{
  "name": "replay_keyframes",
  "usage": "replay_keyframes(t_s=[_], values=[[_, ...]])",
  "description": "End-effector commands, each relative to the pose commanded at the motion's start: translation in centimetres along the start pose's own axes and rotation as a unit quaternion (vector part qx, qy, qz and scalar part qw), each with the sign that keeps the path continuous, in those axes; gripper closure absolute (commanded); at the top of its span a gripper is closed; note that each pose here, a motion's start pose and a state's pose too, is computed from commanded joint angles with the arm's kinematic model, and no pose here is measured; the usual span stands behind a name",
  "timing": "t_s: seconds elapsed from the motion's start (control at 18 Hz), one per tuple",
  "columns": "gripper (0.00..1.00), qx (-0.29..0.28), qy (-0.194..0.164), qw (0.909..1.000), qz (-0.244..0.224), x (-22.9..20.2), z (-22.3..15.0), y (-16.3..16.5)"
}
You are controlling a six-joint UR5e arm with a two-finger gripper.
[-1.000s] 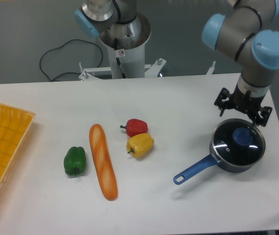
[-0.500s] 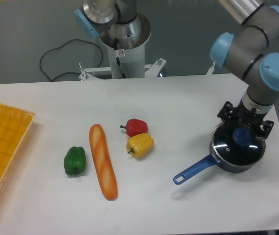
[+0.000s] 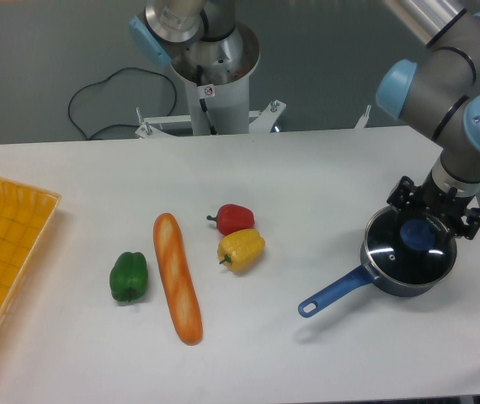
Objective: Open the lid
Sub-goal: 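Lower the gripper onto the blue lid knob and close on it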
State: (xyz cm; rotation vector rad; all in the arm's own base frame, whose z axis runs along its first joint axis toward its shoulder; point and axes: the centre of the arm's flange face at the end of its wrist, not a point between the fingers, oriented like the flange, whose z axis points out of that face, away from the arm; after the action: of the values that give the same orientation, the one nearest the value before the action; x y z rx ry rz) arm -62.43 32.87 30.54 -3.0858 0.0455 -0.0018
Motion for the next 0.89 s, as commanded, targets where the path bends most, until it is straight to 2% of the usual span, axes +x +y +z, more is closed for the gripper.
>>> replay_keyframes(t_s=[0.61,0.89], values=[[0.0,0.001,0.004,1.0,0.003,-0.1,0.9,-0.4],[0.05,0.0,0.007,1.0,0.003,-0.1,1.3,-0.5]])
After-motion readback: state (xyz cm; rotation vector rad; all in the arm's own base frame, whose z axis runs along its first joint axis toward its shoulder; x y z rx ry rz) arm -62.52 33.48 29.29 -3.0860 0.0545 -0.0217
